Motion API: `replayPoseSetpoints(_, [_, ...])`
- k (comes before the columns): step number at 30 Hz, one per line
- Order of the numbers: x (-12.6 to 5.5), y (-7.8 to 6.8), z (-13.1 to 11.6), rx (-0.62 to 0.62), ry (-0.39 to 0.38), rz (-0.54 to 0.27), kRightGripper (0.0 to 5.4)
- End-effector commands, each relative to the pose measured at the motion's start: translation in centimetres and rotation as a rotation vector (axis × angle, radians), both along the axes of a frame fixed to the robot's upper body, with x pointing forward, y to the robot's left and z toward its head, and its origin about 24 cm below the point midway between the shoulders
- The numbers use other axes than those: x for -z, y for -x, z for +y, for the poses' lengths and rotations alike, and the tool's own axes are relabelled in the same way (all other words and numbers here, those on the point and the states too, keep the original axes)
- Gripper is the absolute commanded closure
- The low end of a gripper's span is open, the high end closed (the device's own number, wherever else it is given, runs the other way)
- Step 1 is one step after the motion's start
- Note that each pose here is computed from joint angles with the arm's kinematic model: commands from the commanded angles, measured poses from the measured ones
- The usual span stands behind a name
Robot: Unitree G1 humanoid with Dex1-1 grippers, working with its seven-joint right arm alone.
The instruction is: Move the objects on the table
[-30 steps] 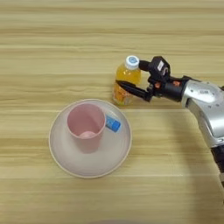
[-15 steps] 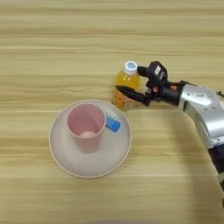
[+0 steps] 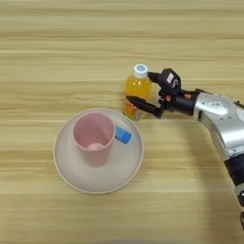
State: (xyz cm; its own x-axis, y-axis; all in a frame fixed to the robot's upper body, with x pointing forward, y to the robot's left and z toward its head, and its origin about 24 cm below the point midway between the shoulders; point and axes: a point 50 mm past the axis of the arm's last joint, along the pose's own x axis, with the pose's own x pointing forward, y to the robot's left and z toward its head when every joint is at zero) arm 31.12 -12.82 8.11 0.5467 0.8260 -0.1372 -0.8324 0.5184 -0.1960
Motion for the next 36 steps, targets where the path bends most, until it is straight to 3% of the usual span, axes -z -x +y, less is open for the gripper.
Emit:
replayPoseSetpoints(1, [-3.3, -1.2, 0.2, 0.011, -0.01, -0.133, 0.63])
replayPoseSetpoints(7, [-3.7, -1.3, 0.1, 0.016, -0.021, -0.144, 0.03])
replayPoseSetpoints(17, [-4.5, -1.5, 0.1, 0.033, -0.052, -0.176, 0.03])
replayPoseSetpoints(36, [-7.5, -1.1, -0.3, 0.015, -0.182, -0.301, 0.03])
